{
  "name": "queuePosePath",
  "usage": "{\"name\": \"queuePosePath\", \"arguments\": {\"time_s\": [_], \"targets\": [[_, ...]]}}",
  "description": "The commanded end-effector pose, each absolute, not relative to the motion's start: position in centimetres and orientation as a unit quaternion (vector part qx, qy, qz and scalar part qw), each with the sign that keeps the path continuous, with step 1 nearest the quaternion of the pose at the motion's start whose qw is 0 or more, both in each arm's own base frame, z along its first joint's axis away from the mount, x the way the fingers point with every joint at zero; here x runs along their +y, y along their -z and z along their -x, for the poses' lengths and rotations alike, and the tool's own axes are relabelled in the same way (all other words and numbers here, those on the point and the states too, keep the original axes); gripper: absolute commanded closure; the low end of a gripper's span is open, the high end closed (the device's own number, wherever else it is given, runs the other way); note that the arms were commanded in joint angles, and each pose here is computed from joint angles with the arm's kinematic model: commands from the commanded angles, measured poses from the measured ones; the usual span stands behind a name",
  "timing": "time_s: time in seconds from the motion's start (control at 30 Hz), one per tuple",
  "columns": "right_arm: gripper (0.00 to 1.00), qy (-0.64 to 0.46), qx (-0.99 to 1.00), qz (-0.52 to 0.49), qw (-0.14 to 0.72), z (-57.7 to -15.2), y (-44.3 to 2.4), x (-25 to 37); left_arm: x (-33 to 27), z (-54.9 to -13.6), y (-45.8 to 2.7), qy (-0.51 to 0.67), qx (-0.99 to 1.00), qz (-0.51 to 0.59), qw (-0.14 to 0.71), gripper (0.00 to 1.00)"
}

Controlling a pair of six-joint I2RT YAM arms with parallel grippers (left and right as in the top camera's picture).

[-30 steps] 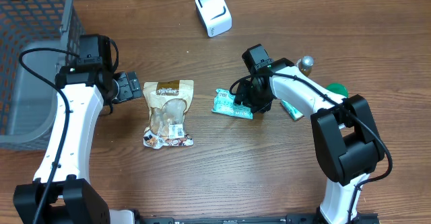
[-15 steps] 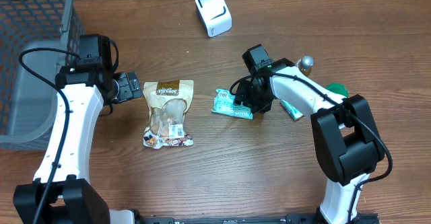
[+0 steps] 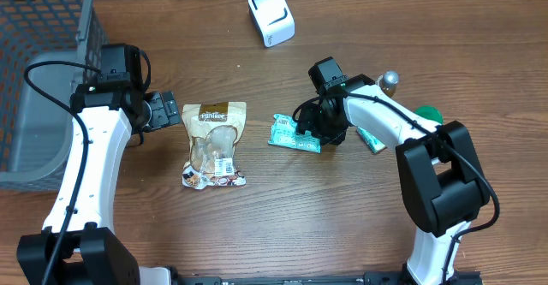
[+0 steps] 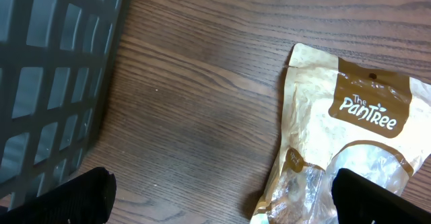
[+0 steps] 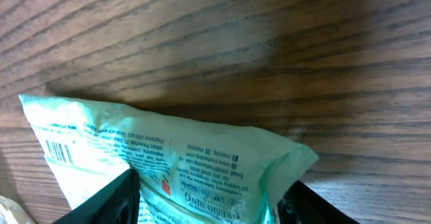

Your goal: Scan the item barcode

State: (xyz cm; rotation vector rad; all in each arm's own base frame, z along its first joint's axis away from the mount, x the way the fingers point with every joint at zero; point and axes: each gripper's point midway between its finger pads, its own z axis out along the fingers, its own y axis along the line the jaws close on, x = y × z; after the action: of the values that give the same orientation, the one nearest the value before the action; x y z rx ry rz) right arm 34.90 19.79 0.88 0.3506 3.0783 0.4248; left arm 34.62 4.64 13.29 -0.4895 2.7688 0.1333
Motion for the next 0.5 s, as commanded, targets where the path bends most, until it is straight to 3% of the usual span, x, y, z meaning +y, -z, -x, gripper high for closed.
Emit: {"name": "queuePosePath", "arguments": {"time_s": [0.0, 0.47], "targets": [[0.39, -0.14, 0.985, -0.098, 0.011, -34.38, -1.62, 19.8, 4.87, -34.93, -14.0, -0.053, 0.969, 0.167, 0.173, 0.01], [0.39, -0.119, 0.988, -0.101, 0.009, -33.93, -1.06, 18.96, 4.87, -34.93, -14.0, -0.053, 0.969, 0.167, 0.173, 0.0]]}}
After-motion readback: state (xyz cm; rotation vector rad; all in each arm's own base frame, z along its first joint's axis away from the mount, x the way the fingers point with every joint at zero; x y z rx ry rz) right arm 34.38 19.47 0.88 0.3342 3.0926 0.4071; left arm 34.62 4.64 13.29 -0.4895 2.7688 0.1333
